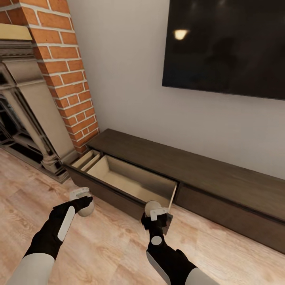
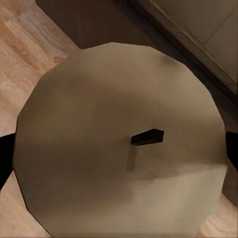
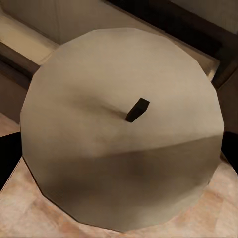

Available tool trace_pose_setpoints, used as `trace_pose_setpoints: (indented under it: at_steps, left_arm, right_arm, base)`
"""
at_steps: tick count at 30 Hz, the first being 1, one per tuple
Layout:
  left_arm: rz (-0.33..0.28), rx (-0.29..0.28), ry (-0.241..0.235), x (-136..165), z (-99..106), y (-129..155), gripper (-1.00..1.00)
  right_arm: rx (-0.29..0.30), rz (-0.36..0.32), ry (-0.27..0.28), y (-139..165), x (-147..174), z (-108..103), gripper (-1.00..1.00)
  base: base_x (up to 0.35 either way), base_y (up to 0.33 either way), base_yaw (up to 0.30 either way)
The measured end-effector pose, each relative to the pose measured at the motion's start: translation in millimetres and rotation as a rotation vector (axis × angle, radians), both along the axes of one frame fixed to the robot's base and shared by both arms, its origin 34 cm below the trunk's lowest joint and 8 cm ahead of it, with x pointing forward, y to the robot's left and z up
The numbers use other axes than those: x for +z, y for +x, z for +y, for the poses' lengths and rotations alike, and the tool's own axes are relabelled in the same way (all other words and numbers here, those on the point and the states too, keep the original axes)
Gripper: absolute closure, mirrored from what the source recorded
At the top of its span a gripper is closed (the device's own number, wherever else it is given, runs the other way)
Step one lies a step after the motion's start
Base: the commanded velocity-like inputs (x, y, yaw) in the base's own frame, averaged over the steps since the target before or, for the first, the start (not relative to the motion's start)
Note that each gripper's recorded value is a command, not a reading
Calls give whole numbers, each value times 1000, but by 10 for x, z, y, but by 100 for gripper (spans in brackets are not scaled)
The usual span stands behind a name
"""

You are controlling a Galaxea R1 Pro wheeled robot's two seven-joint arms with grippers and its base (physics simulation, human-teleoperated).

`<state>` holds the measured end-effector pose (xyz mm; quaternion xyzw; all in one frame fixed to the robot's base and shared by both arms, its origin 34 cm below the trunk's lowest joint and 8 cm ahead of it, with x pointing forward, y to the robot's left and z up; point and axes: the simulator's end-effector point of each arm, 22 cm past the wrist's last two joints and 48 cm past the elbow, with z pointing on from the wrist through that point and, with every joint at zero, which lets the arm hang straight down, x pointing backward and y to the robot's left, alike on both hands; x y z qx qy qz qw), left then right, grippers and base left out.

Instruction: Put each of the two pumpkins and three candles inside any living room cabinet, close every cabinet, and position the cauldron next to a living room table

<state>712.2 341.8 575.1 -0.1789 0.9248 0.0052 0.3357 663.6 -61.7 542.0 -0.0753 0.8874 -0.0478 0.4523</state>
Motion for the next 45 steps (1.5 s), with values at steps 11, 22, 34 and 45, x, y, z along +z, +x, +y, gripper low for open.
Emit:
trace_pose_setpoints:
  at_steps: [11,22,34,45]
  left_arm:
    - [0,0,0,0,1,0,100]
    - [-2,0,-1,8,-1,3,100]
    - [-8,-1,-3,49,-15,13,100]
    - [-15,-2,-2,90,-18,22,100]
  right_arm:
    - [0,0,0,0,0,0,100]
    - [1,-3,0,5,12,2,100]
    - [2,-14,1,33,80,16,100]
    - [2,-22,1,47,122,16,100]
  base:
    - [308,143,-29]
    - [250,236,-236]
    - [150,291,-267]
    - [141,294,-268]
